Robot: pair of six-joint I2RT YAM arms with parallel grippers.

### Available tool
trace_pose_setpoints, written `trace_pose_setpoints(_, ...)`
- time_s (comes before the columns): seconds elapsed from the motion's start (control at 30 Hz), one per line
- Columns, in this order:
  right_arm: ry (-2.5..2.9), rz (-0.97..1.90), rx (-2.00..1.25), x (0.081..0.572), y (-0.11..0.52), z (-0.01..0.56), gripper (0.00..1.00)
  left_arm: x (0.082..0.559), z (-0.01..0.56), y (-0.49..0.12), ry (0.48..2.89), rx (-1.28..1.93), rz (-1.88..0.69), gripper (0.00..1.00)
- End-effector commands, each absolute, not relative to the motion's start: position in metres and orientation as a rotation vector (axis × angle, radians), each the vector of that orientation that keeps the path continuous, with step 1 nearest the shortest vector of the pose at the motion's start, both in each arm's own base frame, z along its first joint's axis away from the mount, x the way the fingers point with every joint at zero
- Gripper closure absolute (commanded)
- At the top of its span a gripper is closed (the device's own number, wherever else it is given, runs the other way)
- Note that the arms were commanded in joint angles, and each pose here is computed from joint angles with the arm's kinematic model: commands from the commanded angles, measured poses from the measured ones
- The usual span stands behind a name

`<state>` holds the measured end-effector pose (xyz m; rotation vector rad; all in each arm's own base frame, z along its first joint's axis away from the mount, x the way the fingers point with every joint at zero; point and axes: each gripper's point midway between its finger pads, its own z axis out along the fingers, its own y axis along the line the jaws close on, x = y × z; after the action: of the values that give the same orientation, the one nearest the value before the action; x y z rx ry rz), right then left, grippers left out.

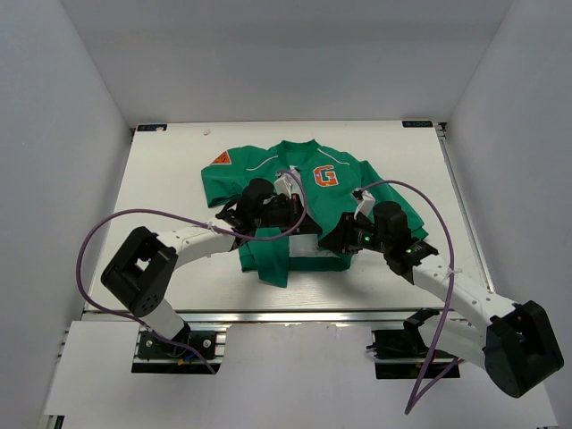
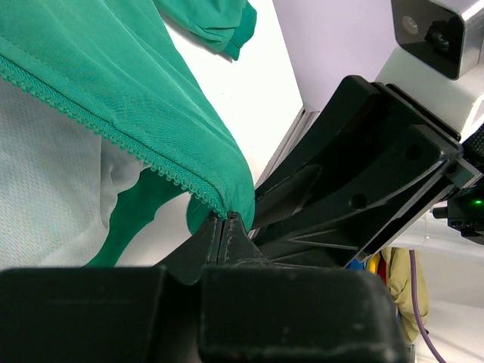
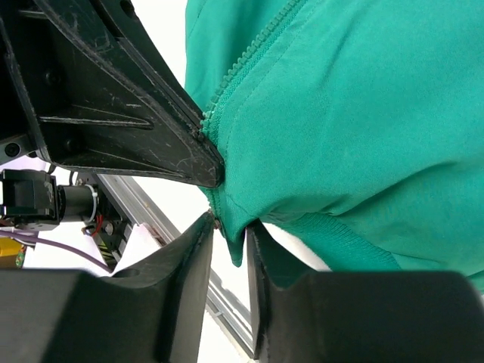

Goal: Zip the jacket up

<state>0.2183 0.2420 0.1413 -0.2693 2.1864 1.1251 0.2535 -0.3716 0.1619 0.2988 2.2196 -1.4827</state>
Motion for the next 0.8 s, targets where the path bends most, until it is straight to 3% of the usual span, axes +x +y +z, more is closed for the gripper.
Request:
trace_pose_setpoints(0.0,2.132,1.139,-0.303,0.223,0.246,0.152,0.71,0.25,0.182,-0.369,2.155,0.319,-1.512,1.0)
trace_pose_setpoints(0.27,2.082,1.153,-0.33,0.224,0.248,0.161,0.99,0.249,0.18,-0.37,2.162,0.324,-1.519,1.0)
trace_pose_setpoints(0.47,2.085,1.169,-0.358,0.22,0.25,0.161,1.0,0.249,0.175,-0.368,2.205,0.317,-1.49,0.99)
trace_pose_setpoints(0.5,2.087,1.167,-0.358,0.22,0.249,0.161,1.0,0.251,0.176,-0.368,2.206,0.332,-1.467,0.77)
trace_pose_setpoints(0.57,2.091,1.158,-0.352,0.22,0.247,0.162,1.0,0.251,0.161,-0.358,2.295,0.288,-1.378,0.52)
trace_pose_setpoints(0.6,2.095,1.14,-0.342,0.221,0.245,0.162,1.0,0.251,0.155,-0.352,2.322,0.281,-1.325,0.34)
trace_pose_setpoints(0.77,2.157,1.048,-0.291,0.221,0.231,0.151,1.0,0.232,0.124,-0.293,2.537,0.151,-0.966,0.06)
